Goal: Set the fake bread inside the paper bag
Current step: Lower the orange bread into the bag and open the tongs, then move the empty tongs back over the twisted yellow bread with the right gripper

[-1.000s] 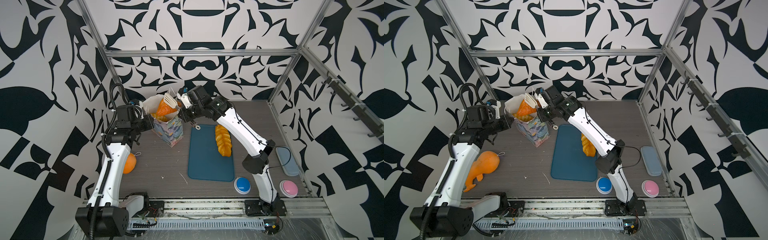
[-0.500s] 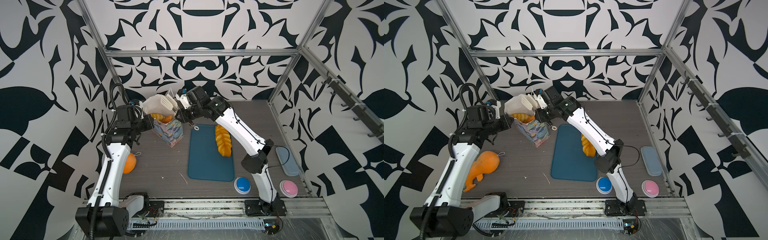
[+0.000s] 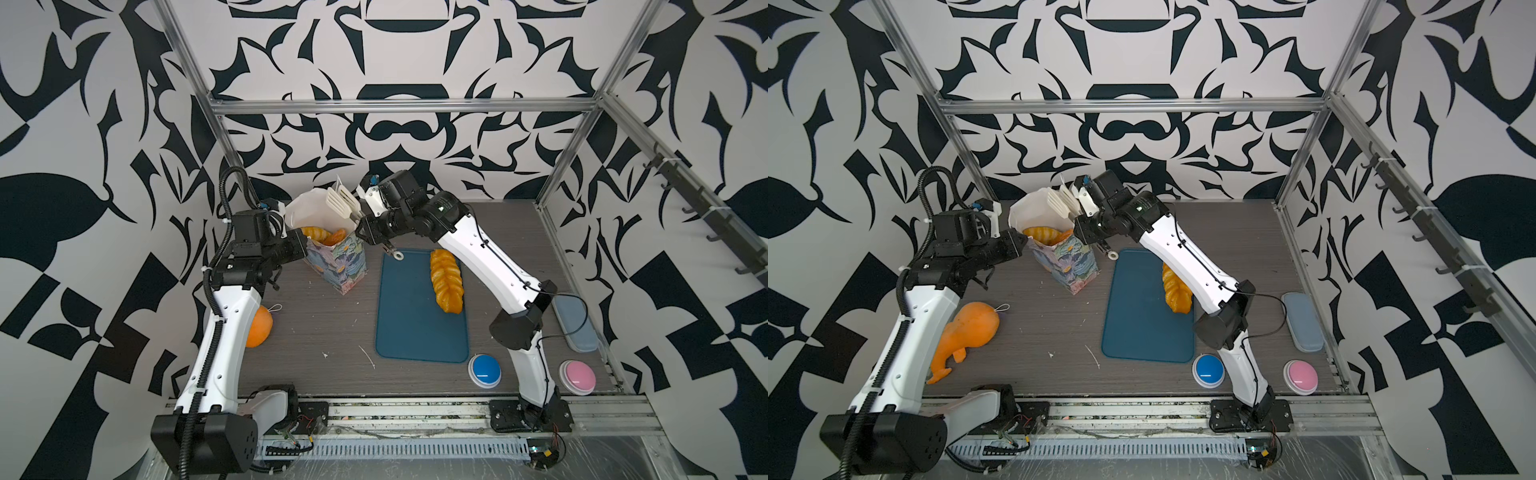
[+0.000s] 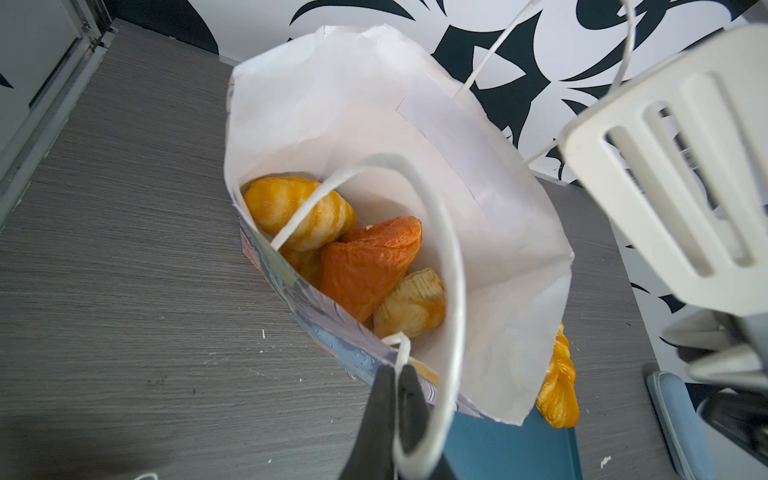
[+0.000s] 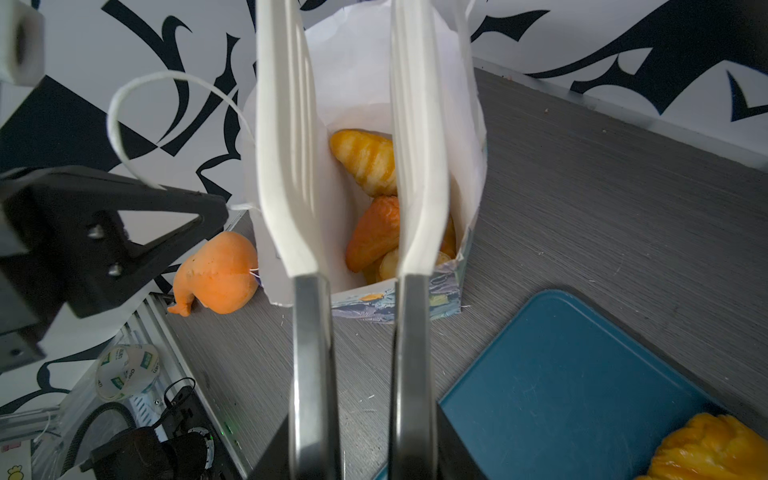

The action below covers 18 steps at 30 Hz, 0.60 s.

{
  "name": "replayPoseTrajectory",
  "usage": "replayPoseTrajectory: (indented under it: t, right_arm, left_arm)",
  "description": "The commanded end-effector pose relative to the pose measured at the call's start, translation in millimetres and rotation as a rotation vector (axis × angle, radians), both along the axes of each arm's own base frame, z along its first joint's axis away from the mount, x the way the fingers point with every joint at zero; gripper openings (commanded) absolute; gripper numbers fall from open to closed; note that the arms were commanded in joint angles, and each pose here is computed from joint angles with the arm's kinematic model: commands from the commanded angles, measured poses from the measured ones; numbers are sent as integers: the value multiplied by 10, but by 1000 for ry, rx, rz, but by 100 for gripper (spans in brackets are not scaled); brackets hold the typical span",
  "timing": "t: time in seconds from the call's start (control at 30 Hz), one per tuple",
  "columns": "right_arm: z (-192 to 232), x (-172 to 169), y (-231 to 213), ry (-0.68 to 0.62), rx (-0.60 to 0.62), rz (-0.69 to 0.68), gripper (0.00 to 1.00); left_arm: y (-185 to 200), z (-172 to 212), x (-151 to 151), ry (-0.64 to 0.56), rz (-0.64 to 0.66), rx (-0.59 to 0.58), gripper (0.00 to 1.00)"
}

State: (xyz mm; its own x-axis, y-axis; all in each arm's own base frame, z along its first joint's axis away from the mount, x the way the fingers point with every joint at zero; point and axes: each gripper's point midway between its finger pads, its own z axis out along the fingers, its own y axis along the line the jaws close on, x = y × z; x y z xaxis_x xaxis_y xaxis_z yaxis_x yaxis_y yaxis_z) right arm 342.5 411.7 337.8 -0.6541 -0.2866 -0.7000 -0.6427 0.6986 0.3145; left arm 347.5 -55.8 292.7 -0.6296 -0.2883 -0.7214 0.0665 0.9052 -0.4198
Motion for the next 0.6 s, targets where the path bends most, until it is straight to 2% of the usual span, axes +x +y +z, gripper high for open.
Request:
replayPoseTrajectory:
  t: [0.0,0.57]
  right_arm:
    - [614,-145,-243,-119,77,-30,39]
    - [509,-335,-1025,-160,-47,-153,39]
  left_arm:
    - [12,-51,-20,18,1,-2,0]
    - [-1,-27,-33,11,-3,-9,0]
